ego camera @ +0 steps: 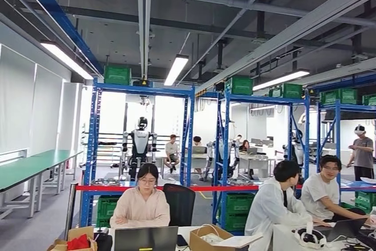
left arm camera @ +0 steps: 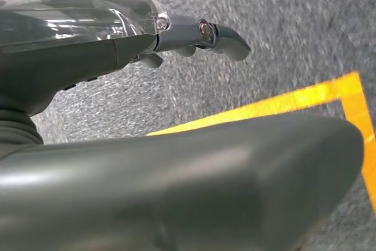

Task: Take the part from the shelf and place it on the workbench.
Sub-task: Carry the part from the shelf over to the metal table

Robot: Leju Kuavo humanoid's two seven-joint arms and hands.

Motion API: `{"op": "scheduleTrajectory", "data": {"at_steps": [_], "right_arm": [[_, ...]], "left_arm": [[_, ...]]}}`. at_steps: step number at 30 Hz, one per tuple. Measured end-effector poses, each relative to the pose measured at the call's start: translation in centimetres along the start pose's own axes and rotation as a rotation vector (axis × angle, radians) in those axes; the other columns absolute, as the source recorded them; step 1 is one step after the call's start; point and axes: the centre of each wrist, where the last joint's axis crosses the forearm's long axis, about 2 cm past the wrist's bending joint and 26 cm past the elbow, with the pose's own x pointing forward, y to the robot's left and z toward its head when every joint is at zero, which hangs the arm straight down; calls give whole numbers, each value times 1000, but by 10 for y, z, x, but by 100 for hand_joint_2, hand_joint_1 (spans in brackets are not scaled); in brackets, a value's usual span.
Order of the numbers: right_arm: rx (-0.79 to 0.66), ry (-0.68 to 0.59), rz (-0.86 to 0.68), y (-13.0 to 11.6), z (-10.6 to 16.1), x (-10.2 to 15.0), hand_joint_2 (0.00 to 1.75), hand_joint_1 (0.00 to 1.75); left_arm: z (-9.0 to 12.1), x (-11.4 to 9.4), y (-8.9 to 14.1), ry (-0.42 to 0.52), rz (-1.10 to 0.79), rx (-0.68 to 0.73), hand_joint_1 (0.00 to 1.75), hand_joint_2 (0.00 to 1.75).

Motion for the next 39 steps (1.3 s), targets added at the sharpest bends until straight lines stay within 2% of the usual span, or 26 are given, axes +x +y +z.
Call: {"op": "scheduleTrajectory", "data": {"at_steps": [13,27,36,39], "right_arm": [[19,-19,-10,0,-8,-1,175,175],[1,-31,-12,-3,-9,1,175,175],[-51,-67,156,-43,-39,15,175,175],[-92,-55,263,-66,-53,23,175,175]], "left_arm": [[2,-4,2,6,-3,3,0,175],[-2,3,3,-19,-12,7,0,175],[-3,7,2,-33,-44,-24,0,175],[-6,12,3,-41,-62,-36,0,175]]}}
